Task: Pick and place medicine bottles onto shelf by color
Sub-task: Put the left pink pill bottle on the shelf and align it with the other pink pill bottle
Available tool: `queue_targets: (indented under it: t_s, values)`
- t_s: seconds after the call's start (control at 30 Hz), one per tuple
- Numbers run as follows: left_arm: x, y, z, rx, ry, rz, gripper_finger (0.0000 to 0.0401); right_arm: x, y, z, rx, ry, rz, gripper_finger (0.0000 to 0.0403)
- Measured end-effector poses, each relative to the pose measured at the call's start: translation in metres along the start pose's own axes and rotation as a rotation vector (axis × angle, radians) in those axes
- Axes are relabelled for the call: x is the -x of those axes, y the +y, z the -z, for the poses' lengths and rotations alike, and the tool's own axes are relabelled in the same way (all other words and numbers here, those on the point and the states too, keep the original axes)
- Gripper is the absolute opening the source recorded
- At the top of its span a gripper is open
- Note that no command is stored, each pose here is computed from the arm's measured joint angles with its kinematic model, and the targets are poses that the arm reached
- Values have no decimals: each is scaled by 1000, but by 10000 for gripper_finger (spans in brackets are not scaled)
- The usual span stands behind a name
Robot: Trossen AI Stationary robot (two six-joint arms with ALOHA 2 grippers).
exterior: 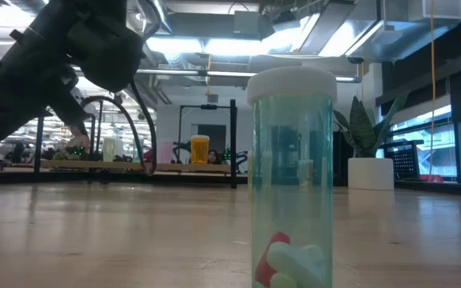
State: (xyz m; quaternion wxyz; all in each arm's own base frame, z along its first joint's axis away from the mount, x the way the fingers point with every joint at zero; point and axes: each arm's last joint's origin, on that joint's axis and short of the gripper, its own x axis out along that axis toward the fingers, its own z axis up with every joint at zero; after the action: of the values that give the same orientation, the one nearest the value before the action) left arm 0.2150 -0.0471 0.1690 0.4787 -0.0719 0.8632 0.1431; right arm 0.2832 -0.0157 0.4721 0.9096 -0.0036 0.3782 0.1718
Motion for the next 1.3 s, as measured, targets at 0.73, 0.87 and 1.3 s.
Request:
queue_targets:
  t_s: [0.73,0.87,1.3]
  values:
    - [-12,2,3,75,35,-34,293,0,0,0,2,0,0,259]
    - [-16,3,5,77,50,-43,293,0,0,0,2,-1,0,259]
    - [-16,1,2,70,19,-24,252,0,0,0,2,-1,0,259]
